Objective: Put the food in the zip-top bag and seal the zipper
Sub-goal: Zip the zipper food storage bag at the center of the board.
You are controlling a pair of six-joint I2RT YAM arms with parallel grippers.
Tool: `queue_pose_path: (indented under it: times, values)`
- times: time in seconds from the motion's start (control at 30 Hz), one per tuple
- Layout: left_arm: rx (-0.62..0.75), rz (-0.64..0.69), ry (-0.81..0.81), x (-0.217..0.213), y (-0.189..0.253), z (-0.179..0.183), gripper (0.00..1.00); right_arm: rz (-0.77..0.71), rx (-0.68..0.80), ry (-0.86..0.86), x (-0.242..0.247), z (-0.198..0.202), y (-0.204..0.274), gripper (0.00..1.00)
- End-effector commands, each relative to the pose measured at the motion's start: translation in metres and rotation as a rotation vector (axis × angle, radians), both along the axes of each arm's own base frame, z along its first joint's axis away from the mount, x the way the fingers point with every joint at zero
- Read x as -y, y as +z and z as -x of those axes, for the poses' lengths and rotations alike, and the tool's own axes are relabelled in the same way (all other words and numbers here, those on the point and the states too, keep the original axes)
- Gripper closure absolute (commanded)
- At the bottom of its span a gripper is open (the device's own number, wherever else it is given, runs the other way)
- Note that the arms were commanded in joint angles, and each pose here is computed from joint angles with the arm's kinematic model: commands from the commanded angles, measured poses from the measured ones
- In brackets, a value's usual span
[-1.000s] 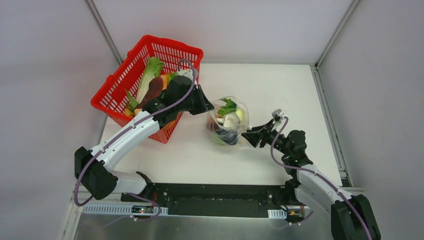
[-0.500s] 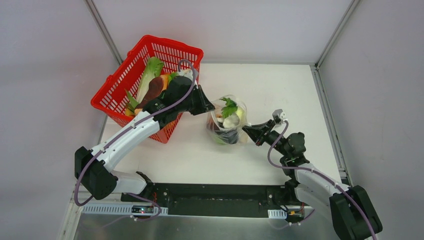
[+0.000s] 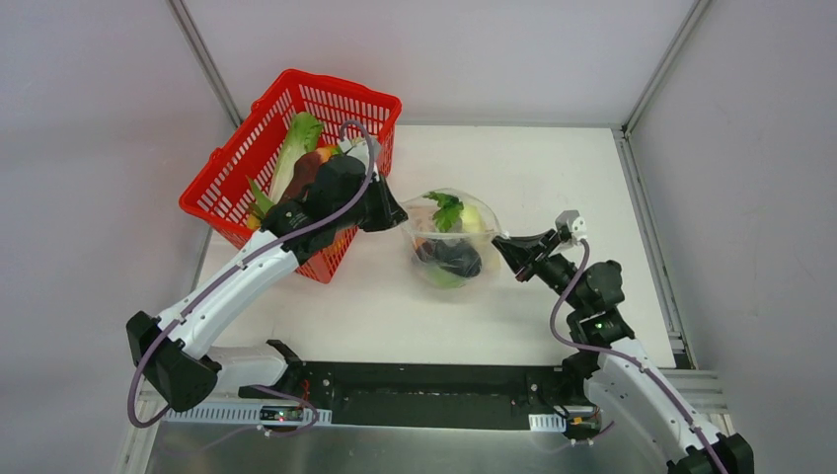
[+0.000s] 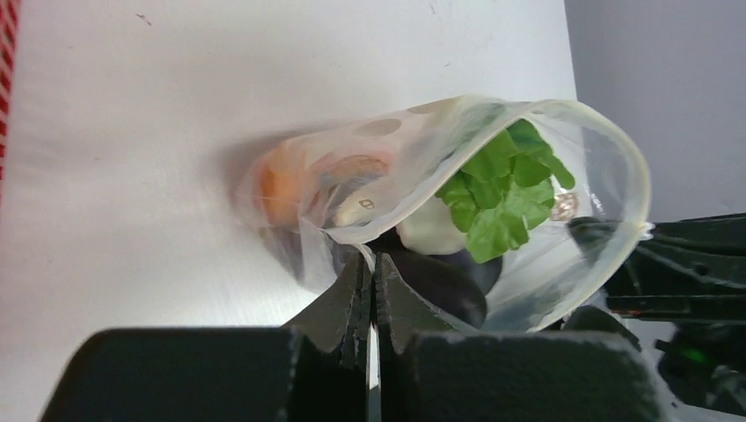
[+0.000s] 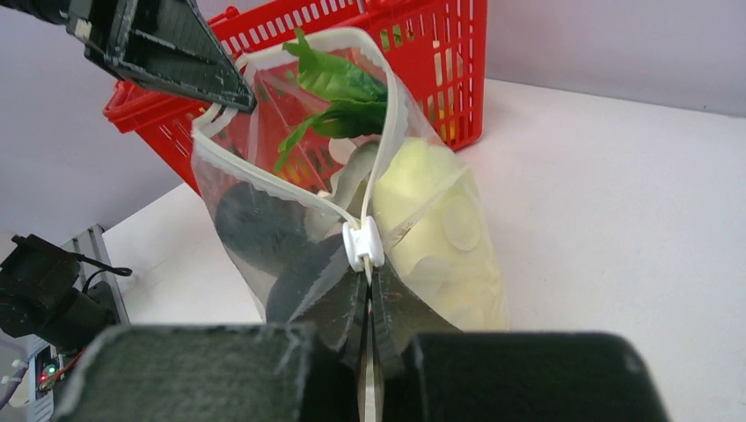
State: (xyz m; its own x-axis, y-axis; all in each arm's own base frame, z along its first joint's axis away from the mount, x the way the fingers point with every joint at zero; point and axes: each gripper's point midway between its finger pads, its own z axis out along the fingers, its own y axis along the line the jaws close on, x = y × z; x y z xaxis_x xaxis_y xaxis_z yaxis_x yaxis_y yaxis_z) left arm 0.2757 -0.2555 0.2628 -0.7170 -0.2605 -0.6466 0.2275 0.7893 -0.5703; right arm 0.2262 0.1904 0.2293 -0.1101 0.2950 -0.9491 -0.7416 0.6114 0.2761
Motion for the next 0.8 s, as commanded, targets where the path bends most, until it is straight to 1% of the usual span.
queue_pose_path:
  times: [0.0, 0.03, 0.1, 0.13, 0.23, 0.3, 0.37, 0.47, 0.53, 0.63, 0.7, 0.77]
  values:
    - [0.106, -0.143, 0.058, -0.037, 0.016, -0.002, 1.0, 0.012, 0.061, -0.01, 0.002, 0.0, 0.04, 1.0]
    - [0.11, -0.172, 0.061, -0.042, 0.015, -0.001, 0.99, 0.013, 0.062, -0.004, 0.001, 0.001, 0.044, 1.0]
    - [0.118, -0.216, 0.05, -0.05, 0.014, 0.003, 0.88, 0.037, 0.054, 0.034, -0.005, 0.002, 0.044, 1.0]
    - [0.12, -0.232, 0.037, -0.052, 0.013, 0.005, 0.77, 0.054, 0.045, 0.061, -0.008, 0.004, 0.043, 1.0]
    - [0.159, -0.24, -0.016, -0.052, 0.022, 0.011, 0.49, 0.1, 0.021, 0.141, -0.018, 0.009, 0.04, 1.0]
    - [0.195, -0.244, -0.057, -0.05, 0.032, 0.014, 0.38, 0.115, 0.008, 0.169, -0.021, 0.011, 0.037, 1.0]
    - [0.24, -0.251, -0.087, -0.049, 0.041, 0.013, 0.33, 0.123, 0.002, 0.18, -0.022, 0.011, 0.036, 1.0]
    - [0.307, -0.17, -0.22, -0.022, 0.059, 0.016, 0.33, 0.136, -0.012, 0.195, -0.024, 0.012, 0.032, 1.0]
    - [0.351, -0.083, -0.302, 0.0, 0.076, 0.018, 0.35, 0.136, -0.016, 0.184, -0.023, 0.011, 0.032, 1.0]
    - [0.396, 0.063, -0.475, 0.039, 0.101, 0.029, 0.36, 0.139, -0.012, 0.174, -0.021, 0.01, 0.031, 1.0]
    - [0.447, 0.076, -0.584, 0.059, 0.112, 0.036, 0.38, 0.14, -0.007, 0.168, -0.02, 0.01, 0.032, 1.0]
    - [0.525, 0.027, -0.7, 0.079, 0.115, 0.046, 0.36, 0.141, 0.004, 0.167, -0.02, 0.011, 0.033, 1.0]
